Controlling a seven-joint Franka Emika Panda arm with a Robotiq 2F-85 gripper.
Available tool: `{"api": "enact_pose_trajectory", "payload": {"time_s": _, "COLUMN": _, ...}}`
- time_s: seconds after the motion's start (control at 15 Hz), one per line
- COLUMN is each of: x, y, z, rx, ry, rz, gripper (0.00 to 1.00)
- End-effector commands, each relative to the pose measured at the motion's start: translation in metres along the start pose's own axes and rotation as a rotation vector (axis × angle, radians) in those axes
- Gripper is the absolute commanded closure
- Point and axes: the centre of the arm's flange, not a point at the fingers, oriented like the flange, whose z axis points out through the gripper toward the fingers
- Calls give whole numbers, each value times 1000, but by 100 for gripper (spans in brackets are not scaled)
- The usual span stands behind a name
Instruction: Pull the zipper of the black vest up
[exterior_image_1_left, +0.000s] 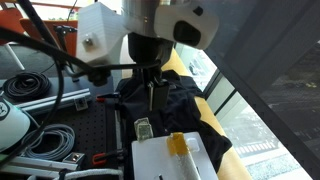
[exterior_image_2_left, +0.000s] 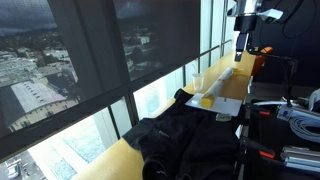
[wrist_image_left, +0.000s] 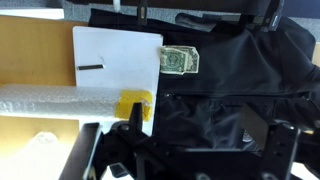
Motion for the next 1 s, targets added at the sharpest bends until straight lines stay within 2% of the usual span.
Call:
{"api": "enact_pose_trajectory", "payload": {"time_s": 0.0, "x": 48, "y": -24, "z": 39, "rx": -15, "ry": 26, "rz": -18, "gripper": 0}}
{"api": "enact_pose_trajectory", "payload": {"time_s": 0.4, "x": 91, "y": -34, "z": 96, "rx": -18, "ry": 121, "rz": -5, "gripper": 0}}
{"api": "enact_pose_trajectory", "payload": {"time_s": 0.93, "x": 111, "y": -40, "z": 165, "rx": 8, "ry": 140, "rz": 38, "gripper": 0}}
